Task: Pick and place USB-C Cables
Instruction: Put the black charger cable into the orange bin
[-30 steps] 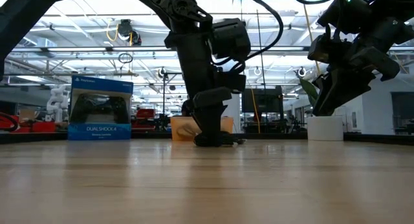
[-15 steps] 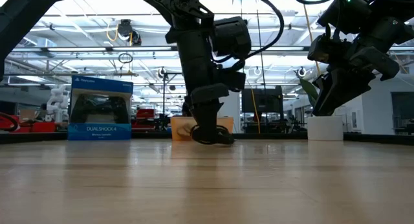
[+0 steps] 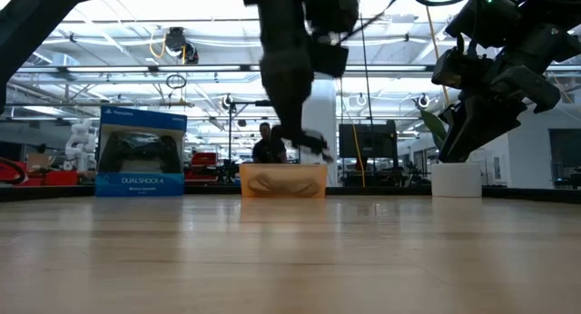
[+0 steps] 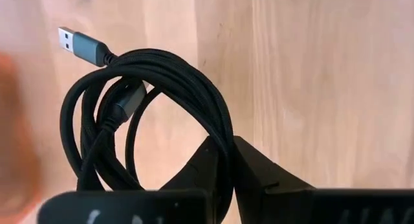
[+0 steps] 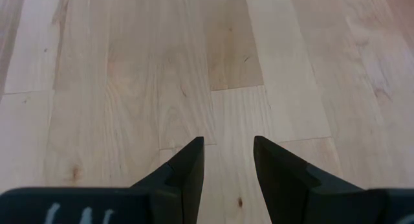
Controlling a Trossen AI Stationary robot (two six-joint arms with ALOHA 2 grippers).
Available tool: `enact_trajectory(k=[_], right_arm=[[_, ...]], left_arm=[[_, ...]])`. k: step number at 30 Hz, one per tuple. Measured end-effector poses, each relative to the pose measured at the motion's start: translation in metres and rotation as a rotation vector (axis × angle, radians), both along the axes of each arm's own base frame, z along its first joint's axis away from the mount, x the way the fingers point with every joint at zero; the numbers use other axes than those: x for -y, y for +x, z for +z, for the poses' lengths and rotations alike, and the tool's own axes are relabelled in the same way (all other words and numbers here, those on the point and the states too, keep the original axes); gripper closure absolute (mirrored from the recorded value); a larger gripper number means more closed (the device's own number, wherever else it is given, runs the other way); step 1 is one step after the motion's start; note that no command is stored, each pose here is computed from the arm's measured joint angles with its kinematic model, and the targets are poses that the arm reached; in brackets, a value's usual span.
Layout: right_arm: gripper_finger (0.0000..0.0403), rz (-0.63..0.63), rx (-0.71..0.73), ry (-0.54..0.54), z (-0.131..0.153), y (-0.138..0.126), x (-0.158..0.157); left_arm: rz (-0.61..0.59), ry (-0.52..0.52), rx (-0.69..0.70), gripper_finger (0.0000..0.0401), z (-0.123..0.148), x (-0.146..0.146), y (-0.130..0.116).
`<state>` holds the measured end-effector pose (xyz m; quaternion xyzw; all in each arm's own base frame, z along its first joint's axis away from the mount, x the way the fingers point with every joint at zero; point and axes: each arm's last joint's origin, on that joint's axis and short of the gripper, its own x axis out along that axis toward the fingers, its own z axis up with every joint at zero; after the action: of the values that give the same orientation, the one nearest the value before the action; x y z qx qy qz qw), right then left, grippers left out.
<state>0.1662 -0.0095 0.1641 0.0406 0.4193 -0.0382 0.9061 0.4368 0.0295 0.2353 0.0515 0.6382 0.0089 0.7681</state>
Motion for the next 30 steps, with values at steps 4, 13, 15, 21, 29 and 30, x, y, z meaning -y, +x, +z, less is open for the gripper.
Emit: enact_trajectory(k=[4, 13, 15, 21, 29, 30], right_arm=[[0.0275, -0.001, 0.0, 0.001, 0.0, 0.0, 0.0], [0.0275, -0.003, 0.0, 0.003, 0.0, 0.0, 0.0], [0.0275, -0.004, 0.0, 0.003, 0.0, 0.0, 0.0], [0.0275, -0.004, 0.001, 0.003, 0.0, 0.0, 0.0], [0.0275, -0.006, -0.001, 0.006, 0.0, 0.0, 0.0], [0.0275, -0.007, 0.0, 0.006, 0.0, 0.0, 0.0]], left_arm=[[-0.033, 0.011, 0.007, 0.0369, 0.038, -0.005, -0.003], [-0.074, 0.039, 0.092, 0.0359, 0.106, -0.019, -0.02], [-0.09, 0.03, 0.094, 0.0368, 0.112, -0.023, -0.027], [-0.082, -0.022, 0.117, 0.0366, 0.127, -0.032, -0.041], [-0.078, -0.016, 0.16, 0.0365, 0.153, -0.03, -0.063], [-0.078, -0.015, 0.169, 0.0369, 0.157, -0.029, -0.067]])
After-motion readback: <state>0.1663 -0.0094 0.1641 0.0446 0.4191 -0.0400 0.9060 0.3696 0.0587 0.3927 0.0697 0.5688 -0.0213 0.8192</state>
